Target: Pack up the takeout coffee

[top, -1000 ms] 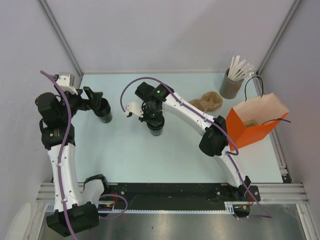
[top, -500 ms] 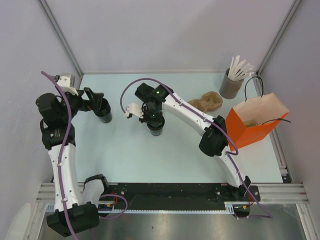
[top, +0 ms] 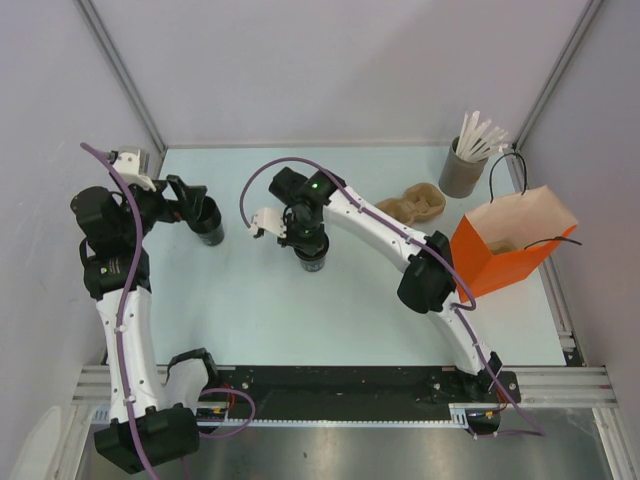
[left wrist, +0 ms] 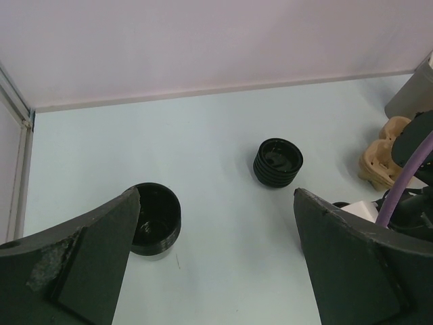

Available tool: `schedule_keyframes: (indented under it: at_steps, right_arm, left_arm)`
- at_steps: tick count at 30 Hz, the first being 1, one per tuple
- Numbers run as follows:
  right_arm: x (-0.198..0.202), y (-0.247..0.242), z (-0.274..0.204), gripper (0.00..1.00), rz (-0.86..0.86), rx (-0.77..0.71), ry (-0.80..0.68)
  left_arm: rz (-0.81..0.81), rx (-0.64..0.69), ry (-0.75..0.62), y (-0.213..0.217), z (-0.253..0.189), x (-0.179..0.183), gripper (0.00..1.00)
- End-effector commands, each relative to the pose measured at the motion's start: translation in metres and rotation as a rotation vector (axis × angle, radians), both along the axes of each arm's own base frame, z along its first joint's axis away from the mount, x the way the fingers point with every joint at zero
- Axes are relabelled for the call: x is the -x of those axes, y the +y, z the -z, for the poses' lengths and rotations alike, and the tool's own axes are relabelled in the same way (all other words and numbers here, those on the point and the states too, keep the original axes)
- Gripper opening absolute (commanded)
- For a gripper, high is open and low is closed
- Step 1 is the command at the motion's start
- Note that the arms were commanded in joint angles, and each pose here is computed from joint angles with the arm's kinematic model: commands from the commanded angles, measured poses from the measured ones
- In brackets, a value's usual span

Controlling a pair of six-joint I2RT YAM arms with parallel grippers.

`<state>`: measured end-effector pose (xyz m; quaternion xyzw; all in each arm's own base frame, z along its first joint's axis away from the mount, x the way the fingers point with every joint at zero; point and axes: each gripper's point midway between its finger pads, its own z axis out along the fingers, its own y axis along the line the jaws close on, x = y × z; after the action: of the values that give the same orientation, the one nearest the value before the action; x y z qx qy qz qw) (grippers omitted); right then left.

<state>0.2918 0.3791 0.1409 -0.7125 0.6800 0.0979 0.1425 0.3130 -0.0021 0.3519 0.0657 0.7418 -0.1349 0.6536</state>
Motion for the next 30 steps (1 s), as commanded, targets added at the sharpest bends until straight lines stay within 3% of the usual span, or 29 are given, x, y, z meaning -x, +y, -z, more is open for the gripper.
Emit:
schedule_keyframes:
  at_steps: [1, 30]
  right_arm:
    - [0.0233, -0.0285, 0.0128, 0.07, -0.011, 0.14, 0.092]
    - [0.0178, -0.0223, 0.0147, 0.2, -0.013, 0.137, 0.061]
  left_arm:
    - [0.008, 0.002, -0.047, -0.0011, -0.0118, 0.0042, 1.0]
    - [0.012, 0.018, -0.039, 0.0003, -0.0087, 0.0034, 1.0]
